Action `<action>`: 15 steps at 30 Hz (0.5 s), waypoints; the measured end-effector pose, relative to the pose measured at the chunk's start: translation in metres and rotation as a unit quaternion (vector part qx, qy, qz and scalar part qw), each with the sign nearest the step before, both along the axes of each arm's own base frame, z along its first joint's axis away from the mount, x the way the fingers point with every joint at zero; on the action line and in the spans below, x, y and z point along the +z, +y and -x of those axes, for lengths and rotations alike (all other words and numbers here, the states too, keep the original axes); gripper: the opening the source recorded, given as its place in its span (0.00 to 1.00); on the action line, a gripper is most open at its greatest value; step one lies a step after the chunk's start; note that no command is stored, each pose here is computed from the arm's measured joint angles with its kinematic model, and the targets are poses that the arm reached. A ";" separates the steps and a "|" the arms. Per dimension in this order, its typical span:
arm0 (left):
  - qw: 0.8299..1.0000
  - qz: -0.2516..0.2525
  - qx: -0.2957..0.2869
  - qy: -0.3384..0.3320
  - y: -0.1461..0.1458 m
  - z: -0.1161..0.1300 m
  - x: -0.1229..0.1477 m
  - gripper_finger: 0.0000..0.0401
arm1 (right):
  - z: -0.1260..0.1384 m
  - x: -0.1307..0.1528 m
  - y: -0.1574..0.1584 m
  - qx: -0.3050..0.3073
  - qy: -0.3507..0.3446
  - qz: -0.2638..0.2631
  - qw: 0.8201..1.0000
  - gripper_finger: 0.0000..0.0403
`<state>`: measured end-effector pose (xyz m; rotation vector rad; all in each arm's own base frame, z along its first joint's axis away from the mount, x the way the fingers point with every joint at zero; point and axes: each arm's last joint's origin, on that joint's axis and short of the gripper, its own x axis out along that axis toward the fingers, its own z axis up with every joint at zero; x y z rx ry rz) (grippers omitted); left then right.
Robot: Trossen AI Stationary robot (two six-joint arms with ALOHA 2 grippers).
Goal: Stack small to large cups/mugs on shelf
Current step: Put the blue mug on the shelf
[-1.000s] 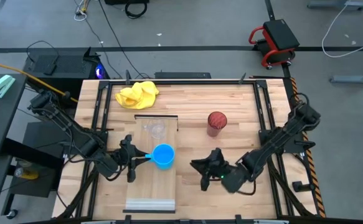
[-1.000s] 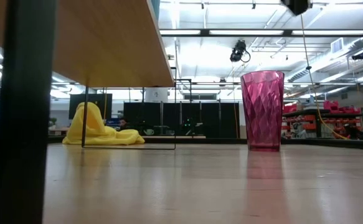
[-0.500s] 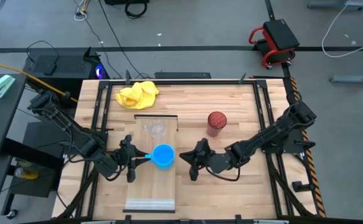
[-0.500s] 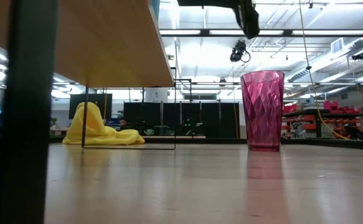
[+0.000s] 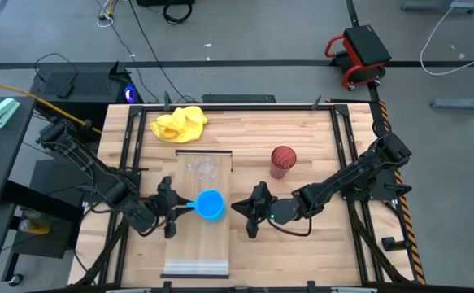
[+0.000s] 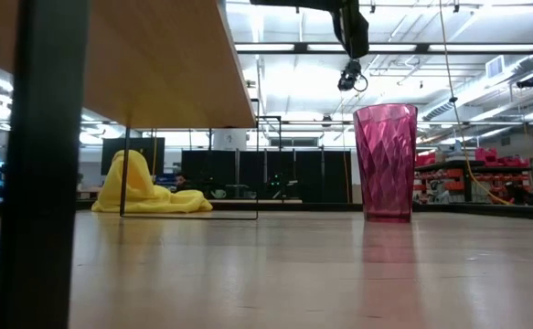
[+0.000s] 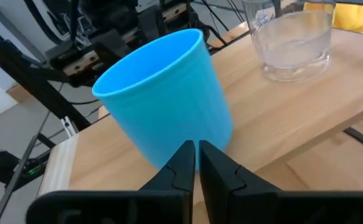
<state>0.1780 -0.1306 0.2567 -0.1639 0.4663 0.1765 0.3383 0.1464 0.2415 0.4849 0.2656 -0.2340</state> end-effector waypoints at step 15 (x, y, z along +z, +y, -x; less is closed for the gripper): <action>1.000 0.000 -0.009 0.006 0.001 0.008 0.002 0.19 | -0.005 0.001 -0.008 0.018 -0.002 -0.012 1.000 0.07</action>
